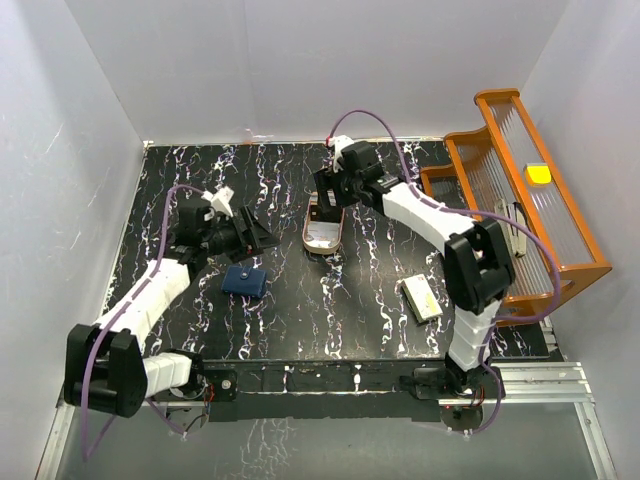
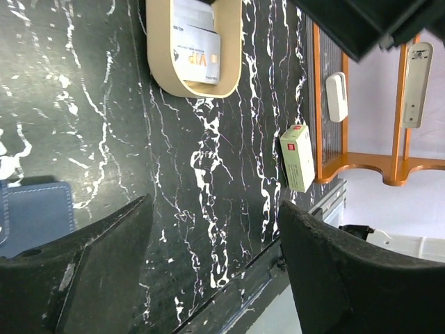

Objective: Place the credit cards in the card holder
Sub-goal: Move the storage box to the center of the board.

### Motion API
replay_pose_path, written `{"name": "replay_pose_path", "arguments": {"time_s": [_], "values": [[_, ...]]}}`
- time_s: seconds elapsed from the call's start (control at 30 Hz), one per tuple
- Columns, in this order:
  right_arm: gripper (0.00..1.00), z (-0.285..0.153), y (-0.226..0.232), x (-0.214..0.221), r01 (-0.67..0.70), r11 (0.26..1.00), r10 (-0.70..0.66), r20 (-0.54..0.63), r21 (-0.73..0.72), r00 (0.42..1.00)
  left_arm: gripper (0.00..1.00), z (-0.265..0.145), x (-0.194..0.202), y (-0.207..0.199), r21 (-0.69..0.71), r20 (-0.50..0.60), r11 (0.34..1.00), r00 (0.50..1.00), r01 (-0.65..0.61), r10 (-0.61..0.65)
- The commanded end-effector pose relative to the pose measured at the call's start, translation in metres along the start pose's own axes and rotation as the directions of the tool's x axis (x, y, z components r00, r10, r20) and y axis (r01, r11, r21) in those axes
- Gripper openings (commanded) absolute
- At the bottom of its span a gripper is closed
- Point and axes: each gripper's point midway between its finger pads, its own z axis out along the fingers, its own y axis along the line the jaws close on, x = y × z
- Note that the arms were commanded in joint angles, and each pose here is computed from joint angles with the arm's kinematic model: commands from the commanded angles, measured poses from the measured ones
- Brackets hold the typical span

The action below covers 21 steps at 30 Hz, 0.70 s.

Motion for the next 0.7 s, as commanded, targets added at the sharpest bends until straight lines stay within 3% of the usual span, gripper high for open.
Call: {"name": "replay_pose_path", "arguments": {"time_s": [0.0,0.27,0.4,0.67], "values": [[0.81,0.017,-0.009,-0.042,0.083,0.996,-0.082,0.061,-0.010,0.995,0.69,0.020,0.006,-0.011,0.033,-0.022,0.999,0.999,0.026,-0.025],[0.98,0.066,-0.015,-0.045,0.130,0.988,-0.129,0.019,-0.083,0.991,0.65,0.050,0.028,-0.007,0.050,-0.090,0.991,0.989,0.122,-0.117],[0.98,0.089,-0.019,-0.040,0.126,0.983,-0.127,0.005,-0.133,0.992,0.59,0.060,0.037,-0.002,0.044,-0.124,0.988,0.982,0.149,-0.142],[0.98,0.112,-0.023,-0.025,0.058,0.966,-0.072,-0.048,-0.252,0.996,0.57,0.070,0.049,0.007,0.013,-0.157,0.984,0.972,0.176,-0.172]]}}
